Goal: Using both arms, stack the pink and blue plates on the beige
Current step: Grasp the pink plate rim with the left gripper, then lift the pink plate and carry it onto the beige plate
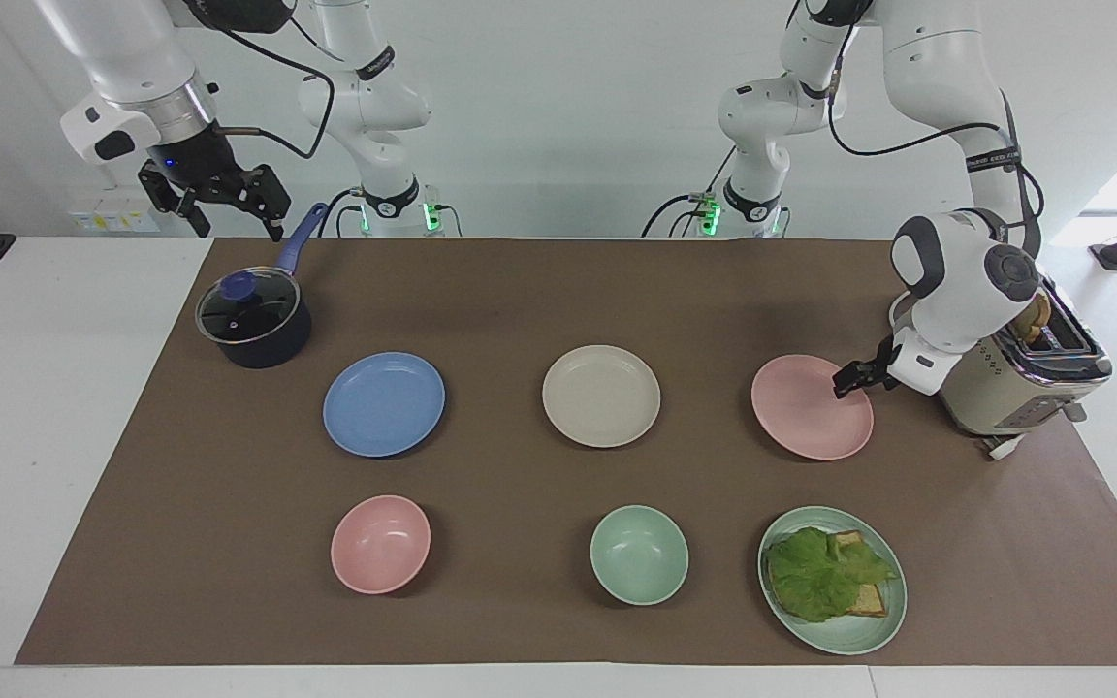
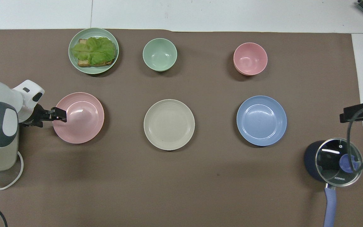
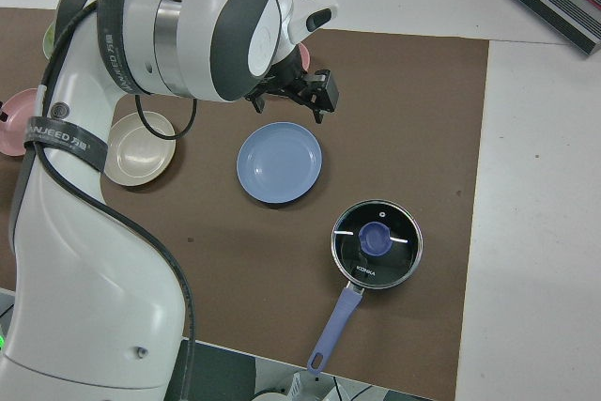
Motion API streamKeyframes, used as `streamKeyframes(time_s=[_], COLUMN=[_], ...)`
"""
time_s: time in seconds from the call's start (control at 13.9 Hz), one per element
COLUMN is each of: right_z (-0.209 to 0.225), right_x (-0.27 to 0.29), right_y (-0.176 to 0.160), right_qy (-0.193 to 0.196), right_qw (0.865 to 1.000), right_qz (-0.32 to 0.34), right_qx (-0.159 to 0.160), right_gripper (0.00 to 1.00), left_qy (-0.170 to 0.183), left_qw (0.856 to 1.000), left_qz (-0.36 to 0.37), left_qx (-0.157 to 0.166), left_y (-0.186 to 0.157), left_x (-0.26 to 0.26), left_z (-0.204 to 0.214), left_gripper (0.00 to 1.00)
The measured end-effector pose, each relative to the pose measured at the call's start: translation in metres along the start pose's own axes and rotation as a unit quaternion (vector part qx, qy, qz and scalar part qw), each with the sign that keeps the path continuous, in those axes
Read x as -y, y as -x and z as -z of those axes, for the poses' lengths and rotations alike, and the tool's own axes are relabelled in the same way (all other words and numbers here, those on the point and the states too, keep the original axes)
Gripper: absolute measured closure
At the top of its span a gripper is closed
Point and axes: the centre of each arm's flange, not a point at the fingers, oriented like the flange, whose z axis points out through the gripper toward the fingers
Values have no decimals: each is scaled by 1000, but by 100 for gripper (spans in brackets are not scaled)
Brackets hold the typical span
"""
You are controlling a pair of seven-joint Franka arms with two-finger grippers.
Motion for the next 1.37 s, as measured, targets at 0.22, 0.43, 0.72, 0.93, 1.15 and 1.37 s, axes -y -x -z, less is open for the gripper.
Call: streamKeyframes(time_s=[0.22, 0.43, 0.72, 0.93, 1.15, 1.37], right_z=[0, 0, 0, 0, 0, 0], right_x=[0, 0, 0, 0, 0, 0], right_y=[0, 0, 0, 0, 0, 0], right_qy=[0, 0, 0, 0, 0, 0], right_qw=[1000, 1000, 1000, 1000, 1000, 1000], right_qz=[0, 0, 0, 0, 0, 0], right_qx=[0, 0, 0, 0, 0, 0], right_gripper=[0, 0, 0, 0, 0, 0], left_qy=[0, 1, 4, 12, 27, 72], left_qw=[1000, 1000, 1000, 999, 998, 995], left_qz=[11, 19, 22, 26, 30, 37], left_qx=[6, 8, 8, 24, 57, 61], left_y=[3, 4, 5, 9, 9, 12], left_x=[2, 4, 3, 1, -5, -21], left_z=[-6, -8, -4, 8, 30, 62], left_gripper=[29, 68, 95, 95, 96, 96])
